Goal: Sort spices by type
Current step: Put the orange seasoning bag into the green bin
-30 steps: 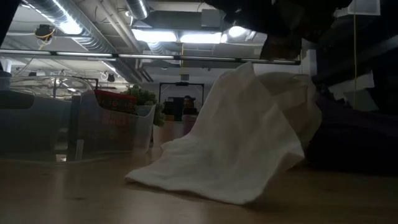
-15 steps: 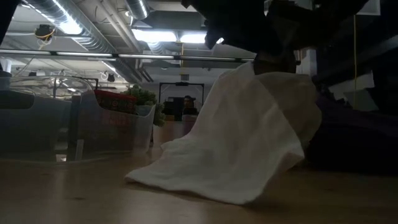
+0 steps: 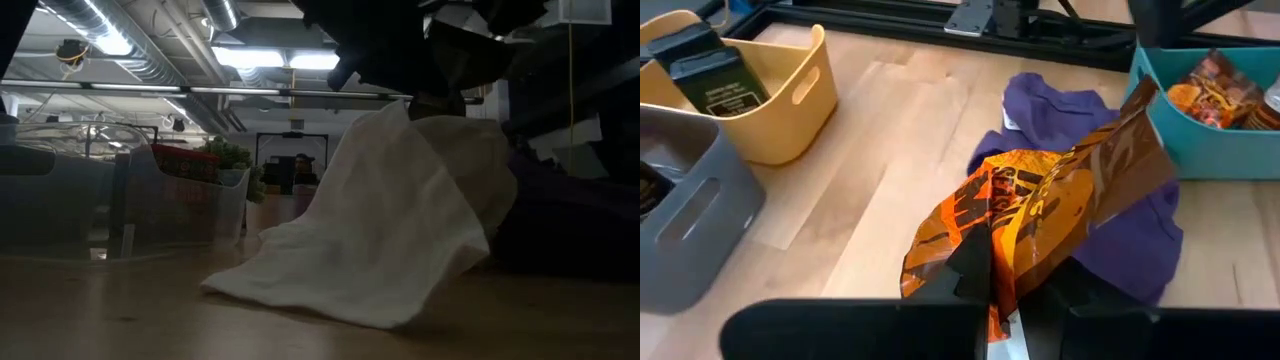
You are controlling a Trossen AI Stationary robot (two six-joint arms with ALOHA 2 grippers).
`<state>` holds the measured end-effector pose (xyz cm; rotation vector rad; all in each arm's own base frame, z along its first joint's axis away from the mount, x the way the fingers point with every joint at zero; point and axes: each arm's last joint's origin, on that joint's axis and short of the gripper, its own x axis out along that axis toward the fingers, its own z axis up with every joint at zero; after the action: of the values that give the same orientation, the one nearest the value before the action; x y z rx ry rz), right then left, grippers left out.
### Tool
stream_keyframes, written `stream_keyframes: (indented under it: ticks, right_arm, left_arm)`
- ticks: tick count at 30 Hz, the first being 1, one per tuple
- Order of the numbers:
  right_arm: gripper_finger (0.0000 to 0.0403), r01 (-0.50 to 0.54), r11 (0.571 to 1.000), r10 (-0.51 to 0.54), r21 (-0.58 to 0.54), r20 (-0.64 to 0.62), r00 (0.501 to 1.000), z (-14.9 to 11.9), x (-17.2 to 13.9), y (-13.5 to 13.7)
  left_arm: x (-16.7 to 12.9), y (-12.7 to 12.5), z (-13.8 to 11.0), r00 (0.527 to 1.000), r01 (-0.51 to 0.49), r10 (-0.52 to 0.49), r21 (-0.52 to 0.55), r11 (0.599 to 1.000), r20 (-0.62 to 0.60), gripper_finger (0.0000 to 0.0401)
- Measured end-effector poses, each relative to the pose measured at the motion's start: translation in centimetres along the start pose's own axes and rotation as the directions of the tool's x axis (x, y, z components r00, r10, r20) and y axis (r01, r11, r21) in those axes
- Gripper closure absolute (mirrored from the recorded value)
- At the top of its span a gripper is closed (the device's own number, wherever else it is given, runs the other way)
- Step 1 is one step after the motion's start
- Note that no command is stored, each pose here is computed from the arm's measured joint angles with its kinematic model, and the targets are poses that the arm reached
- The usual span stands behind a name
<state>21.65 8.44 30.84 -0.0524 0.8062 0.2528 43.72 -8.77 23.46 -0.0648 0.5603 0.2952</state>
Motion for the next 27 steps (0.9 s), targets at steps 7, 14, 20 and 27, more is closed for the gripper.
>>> stream_keyframes:
  ticks: [7,14,20,27]
  right_arm:
    - [0.0207,0.145,0.989,-0.144,-0.022,0.033,0.989,0.0,0.2,1.2]
    - [0.0207,0.154,0.988,-0.155,-0.027,-0.020,0.988,0.1,3.0,1.8]
    - [0.0207,0.256,0.965,-0.260,-0.059,-0.079,0.962,-0.2,5.8,1.9]
    - [0.0207,0.283,0.956,-0.290,-0.077,-0.107,0.951,-0.4,7.4,2.0]
  left_arm:
    - [0.0,0.0,0.0,1.000,0.004,-0.004,-0.007,1.000,0.003,0.0388]
    - [0.0,-0.2,0.4,0.999,0.015,-0.014,-0.019,1.000,0.037,0.0380]
    - [0.0,-0.2,0.4,0.999,0.029,-0.029,-0.015,0.999,0.032,0.0388]
    - [-0.1,-0.5,0.1,0.999,0.035,-0.035,-0.008,0.999,0.022,0.0382]
